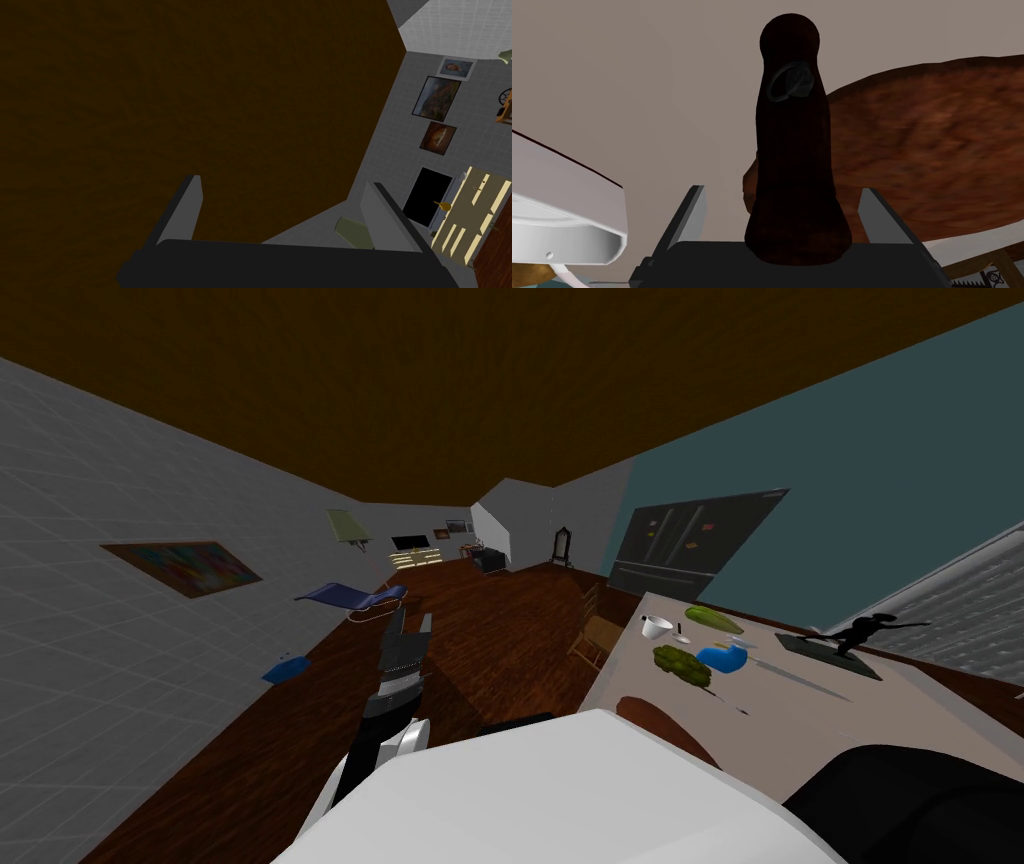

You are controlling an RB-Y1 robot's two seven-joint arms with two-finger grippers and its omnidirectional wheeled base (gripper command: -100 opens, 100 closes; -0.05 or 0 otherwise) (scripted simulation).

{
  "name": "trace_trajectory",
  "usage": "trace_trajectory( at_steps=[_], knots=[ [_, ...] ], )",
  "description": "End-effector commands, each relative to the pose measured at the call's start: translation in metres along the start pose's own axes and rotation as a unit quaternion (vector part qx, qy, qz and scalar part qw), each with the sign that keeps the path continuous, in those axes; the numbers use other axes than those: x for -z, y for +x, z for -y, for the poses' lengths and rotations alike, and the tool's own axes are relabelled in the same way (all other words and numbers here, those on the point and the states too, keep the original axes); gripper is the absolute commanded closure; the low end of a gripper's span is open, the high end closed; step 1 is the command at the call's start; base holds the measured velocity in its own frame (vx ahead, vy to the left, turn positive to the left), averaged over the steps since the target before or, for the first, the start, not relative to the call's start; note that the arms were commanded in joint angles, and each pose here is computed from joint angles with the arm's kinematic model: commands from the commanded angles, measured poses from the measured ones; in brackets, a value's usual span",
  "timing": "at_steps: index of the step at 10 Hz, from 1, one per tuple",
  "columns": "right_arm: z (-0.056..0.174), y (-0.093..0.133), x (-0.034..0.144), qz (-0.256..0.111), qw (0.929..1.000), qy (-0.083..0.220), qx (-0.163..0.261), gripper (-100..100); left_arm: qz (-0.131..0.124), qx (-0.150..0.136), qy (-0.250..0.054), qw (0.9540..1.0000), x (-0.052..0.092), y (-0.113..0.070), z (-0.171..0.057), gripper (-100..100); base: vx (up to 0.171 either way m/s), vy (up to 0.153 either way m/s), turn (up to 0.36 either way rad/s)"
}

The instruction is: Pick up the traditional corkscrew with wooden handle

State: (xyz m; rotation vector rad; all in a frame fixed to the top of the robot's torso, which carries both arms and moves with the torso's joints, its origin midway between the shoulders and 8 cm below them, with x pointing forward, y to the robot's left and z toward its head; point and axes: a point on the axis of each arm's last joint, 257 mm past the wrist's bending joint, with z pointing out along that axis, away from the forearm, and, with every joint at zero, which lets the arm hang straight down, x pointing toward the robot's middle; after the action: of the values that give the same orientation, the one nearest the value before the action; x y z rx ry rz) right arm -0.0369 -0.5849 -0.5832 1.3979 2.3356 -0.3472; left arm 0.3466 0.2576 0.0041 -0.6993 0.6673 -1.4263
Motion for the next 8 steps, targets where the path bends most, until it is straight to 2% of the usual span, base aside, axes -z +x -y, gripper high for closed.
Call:
trace_trajectory(
  at_steps=[1,2,6,7,8],
  knots=[
    [0.0000,0.0000,0.0000,0.000,1.0000,0.000,0.000,-100,0.000,0.000,0.000,1.0000,0.0000,0.0000,0.0000,0,-0.009,-0.010,0.003],
    [-0.0001,0.0001,-0.0002,0.000,1.0000,0.000,0.000,100,0.000,0.000,0.000,1.0000,0.0000,0.0000,0.0000,0,0.000,0.000,0.000],
    [0.0018,0.0009,0.0000,0.000,0.9999,0.003,-0.011,100,0.000,0.000,0.000,1.0000,0.0000,0.0000,0.0000,0,0.001,0.000,-0.015],
    [0.0015,0.0009,-0.0001,0.000,0.9999,0.003,-0.010,0,0.000,0.000,0.000,1.0000,0.0000,0.0000,0.0000,0,0.000,0.000,0.000],
    [0.0077,-0.0043,0.0063,0.000,1.0000,-0.002,0.003,100,0.000,0.000,0.000,1.0000,0.0000,0.0000,0.0000,0,0.044,0.047,-0.026]
  ],
)
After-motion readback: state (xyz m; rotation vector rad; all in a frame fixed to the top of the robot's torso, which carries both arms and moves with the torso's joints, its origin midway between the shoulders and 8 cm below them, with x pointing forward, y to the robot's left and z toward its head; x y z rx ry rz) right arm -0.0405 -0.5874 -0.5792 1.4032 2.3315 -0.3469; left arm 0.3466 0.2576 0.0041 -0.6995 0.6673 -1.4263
